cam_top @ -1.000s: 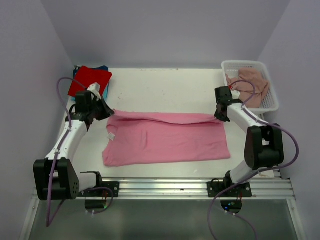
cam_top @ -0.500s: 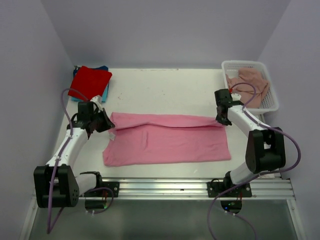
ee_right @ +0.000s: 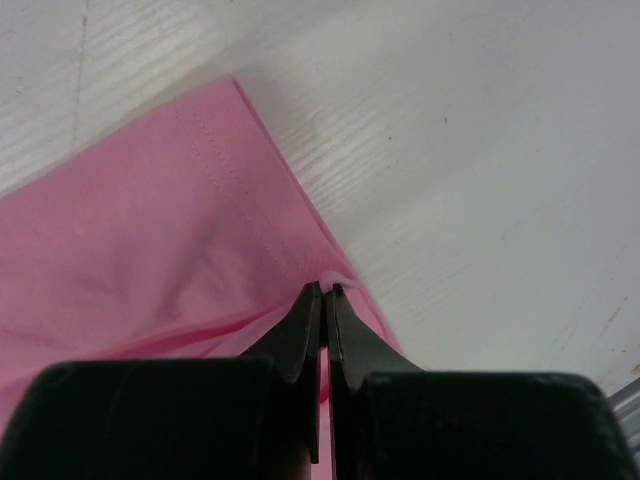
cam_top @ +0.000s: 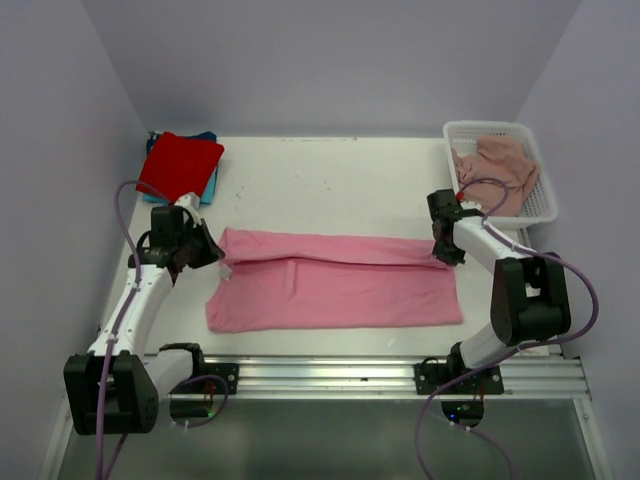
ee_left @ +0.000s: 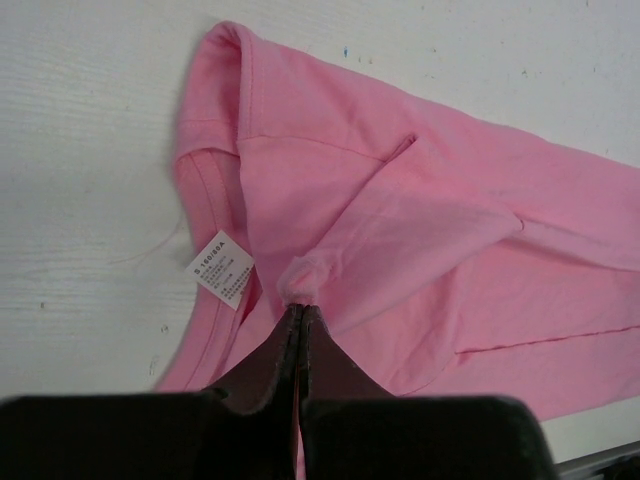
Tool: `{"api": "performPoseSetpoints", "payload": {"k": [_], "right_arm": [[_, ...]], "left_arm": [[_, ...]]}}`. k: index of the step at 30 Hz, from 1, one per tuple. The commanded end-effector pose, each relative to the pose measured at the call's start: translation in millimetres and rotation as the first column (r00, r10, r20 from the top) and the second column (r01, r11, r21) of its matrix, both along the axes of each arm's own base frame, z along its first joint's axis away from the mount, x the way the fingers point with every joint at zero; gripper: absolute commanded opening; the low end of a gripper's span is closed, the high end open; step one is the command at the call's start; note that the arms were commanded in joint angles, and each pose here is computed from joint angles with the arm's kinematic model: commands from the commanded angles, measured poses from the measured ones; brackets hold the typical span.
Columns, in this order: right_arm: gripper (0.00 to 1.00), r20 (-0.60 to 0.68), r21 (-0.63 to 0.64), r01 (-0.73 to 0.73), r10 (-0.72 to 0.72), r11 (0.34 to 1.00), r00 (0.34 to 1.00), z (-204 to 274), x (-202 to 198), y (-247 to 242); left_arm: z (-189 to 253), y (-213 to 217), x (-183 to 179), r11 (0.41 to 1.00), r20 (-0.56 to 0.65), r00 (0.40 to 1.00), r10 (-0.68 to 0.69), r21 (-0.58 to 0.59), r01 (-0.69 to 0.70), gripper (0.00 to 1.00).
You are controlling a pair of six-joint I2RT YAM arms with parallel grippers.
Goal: Fold and stack the t-shirts
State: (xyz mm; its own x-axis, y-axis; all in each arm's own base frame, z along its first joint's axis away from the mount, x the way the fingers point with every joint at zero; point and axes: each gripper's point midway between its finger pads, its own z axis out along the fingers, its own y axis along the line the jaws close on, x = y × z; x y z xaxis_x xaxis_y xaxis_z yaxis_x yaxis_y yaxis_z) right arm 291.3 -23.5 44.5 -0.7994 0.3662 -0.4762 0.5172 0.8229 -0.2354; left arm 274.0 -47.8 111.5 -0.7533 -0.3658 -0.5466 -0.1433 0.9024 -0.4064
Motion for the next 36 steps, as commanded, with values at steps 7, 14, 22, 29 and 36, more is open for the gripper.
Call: {"api": "performPoseSetpoints", "payload": {"k": [7,14,22,29,36], "right_arm": [[0.0,0.004,-0.054,0.029,-0.029,0.998,1.0,3.6,-2.7,-9.7],[0.0,0.002,-0.054,0.025,-0.024,0.998,1.0,1.4,-5.6,-9.5],[0.0,-0.009,-0.042,0.015,-0.015,0.999,1.0,-0.6,-10.2,-7.4],[0.45,-0.027,-0.009,-0.015,0.015,1.0,1.0,4.4,-18.0,0.4],[0.59,0.058,0.001,-0.023,0.023,1.0,0.998,43.4,-12.0,2.5]], "left_arm": [[22.5,5.8,-5.1,1.0,0.05,0.999,0.007,0.03,-0.008,0.0],[10.9,6.0,-14.3,1.0,0.017,1.0,0.011,0.029,-0.011,0.0],[3.0,5.7,-20.3,1.0,-0.039,0.999,0.008,0.03,-0.007,0.0],[4.4,3.2,-27.1,1.0,-0.062,0.998,0.007,0.015,-0.006,0.96],[81.2,-0.2,-20.1,0.999,0.2,0.978,0.05,-0.031,-0.044,1.0]]}}
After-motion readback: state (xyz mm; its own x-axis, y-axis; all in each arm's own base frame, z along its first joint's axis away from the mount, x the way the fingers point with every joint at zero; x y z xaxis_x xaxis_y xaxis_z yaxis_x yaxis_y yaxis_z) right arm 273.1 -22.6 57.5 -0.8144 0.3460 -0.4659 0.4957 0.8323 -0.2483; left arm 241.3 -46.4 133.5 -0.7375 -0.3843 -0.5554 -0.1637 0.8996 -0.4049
